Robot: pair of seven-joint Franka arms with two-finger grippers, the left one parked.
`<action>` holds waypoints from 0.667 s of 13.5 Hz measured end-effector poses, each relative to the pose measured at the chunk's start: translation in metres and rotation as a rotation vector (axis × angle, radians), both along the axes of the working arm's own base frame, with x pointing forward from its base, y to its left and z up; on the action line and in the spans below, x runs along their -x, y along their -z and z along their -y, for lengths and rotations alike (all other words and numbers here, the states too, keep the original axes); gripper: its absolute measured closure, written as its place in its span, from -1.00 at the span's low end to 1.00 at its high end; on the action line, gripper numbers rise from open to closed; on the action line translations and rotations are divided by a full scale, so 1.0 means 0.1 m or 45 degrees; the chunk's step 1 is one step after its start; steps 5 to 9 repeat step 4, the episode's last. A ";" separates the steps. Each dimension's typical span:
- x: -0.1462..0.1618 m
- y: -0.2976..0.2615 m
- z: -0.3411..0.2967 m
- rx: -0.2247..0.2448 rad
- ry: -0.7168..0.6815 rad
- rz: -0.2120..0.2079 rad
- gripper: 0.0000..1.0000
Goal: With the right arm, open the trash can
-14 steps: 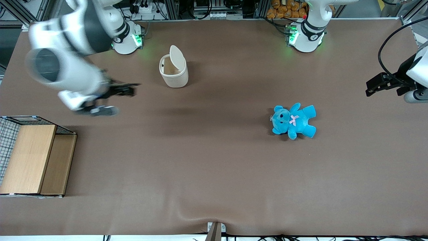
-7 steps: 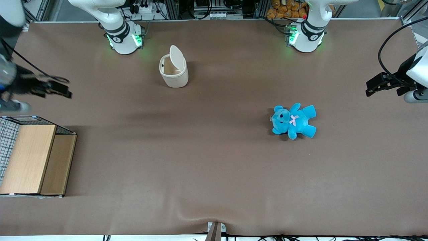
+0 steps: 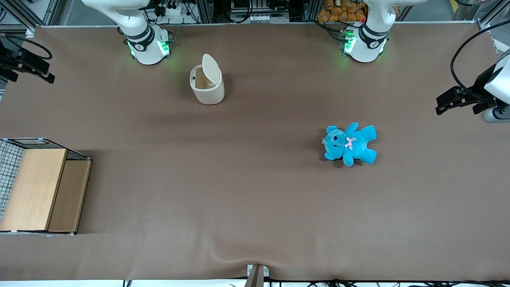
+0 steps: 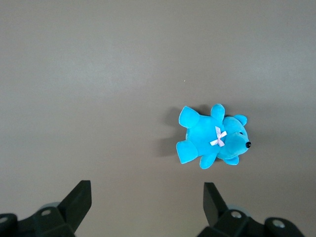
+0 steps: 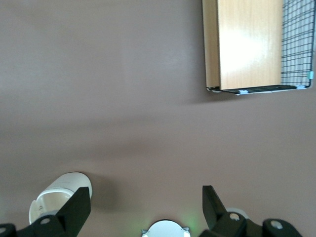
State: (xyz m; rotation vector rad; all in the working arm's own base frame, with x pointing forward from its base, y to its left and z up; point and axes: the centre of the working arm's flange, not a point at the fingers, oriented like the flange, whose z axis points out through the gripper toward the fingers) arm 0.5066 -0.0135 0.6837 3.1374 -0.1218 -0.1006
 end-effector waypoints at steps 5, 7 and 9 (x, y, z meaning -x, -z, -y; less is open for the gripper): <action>-0.02 0.03 0.01 0.007 0.003 -0.008 -1.00; -0.02 0.03 0.01 0.007 0.003 -0.008 -1.00; -0.02 0.03 0.01 0.007 0.003 -0.008 -1.00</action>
